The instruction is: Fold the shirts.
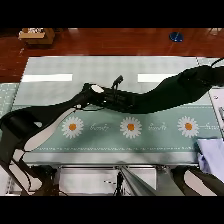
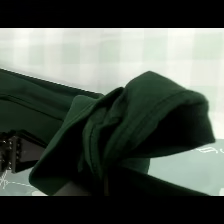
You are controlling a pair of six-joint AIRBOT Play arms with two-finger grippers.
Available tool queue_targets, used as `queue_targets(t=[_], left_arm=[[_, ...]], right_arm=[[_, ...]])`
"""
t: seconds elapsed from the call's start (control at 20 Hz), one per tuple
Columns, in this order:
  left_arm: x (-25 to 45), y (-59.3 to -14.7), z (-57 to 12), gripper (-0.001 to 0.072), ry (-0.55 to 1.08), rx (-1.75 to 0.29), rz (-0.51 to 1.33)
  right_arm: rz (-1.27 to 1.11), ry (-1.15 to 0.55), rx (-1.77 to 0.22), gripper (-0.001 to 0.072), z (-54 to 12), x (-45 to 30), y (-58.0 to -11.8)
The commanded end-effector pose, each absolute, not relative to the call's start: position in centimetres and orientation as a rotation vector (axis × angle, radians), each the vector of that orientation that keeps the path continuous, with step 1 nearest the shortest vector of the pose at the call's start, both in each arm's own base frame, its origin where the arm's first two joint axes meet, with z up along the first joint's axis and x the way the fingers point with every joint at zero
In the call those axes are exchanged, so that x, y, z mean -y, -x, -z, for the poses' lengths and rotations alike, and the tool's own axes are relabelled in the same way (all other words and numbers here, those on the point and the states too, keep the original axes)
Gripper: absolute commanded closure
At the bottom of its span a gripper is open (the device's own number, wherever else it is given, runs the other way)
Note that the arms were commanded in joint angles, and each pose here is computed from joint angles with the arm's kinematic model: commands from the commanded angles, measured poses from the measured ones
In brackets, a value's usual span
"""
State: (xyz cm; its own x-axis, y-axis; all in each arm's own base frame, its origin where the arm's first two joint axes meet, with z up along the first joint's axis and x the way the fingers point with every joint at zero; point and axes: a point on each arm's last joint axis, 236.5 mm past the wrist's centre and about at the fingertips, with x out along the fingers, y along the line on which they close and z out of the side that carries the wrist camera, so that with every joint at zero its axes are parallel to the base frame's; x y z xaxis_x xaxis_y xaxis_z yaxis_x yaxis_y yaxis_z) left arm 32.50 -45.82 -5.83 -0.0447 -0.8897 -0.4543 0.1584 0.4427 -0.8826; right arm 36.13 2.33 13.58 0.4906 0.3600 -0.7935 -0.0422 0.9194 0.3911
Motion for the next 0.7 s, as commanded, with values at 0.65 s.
queue_targets(t=[0.65], left_arm=[[36.8,-38.9,-2.0,0.0693,0.572,-1.126,0.946]], right_arm=[[-0.319,-0.287,-0.98,0.0684,-14.5,-6.1,-37.1]])
